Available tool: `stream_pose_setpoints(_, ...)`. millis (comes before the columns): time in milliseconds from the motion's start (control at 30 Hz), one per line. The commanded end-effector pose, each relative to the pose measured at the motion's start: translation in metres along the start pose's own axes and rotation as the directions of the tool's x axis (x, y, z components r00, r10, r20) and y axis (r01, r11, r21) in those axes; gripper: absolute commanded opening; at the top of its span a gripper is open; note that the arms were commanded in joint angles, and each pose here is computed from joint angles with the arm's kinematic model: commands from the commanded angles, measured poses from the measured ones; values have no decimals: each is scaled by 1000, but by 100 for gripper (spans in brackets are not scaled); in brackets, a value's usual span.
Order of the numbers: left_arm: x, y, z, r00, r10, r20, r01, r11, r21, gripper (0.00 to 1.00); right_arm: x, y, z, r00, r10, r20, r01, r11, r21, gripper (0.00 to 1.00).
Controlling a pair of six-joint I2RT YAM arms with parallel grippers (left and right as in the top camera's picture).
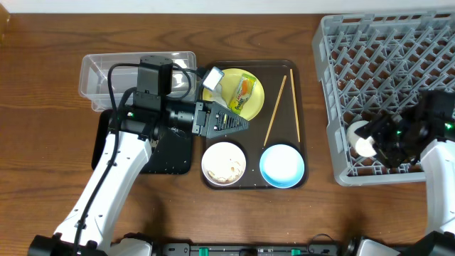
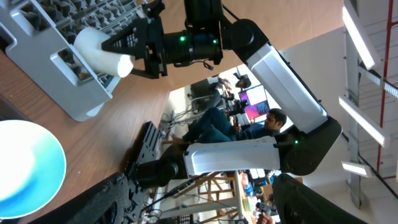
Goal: Sort waste into correct bins and load items into the dishwasher rack
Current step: 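Grasp the pink bowl of rice with the left gripper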
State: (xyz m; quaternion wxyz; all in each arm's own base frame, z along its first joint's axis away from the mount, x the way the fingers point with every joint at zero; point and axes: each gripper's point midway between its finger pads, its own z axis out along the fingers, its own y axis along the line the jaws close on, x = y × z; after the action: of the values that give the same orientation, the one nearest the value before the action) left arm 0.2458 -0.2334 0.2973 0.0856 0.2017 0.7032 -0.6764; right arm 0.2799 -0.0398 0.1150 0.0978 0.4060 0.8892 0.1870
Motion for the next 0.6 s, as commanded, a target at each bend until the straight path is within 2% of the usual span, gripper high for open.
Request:
stream_pose_setpoints(0,0,-10,0,999,39,-9,-39,999,26,77,-10,14,-14,1000,21,19,-19,998,-63,75)
stream_pose_setpoints(133,-1,-9,0,999,39,-8,-39,999,22,78,-8,40,-36,995,-94,26,97,981,-165,81)
stream_pose_setpoints(233,-3,-5,0,999,39,2,-39,999,-2,78,-3,46,-50,991,-126,45,132,977,-169,87)
stream_pose_setpoints(367,-6,3,0,999,39,23,-38,998,-49,78,10,53,-63,984,-167,60,176,966,-190,87)
stream_pose_setpoints(433,-10,10,-1,998,40,43,-36,995,-95,78,22,65,-69,954,-290,80,300,927,-224,87)
stream_pose_setpoints(567,-19,36,-6,994,26,103,-1,971,-238,78,59,93,-76,821,-560,116,567,771,-292,87)
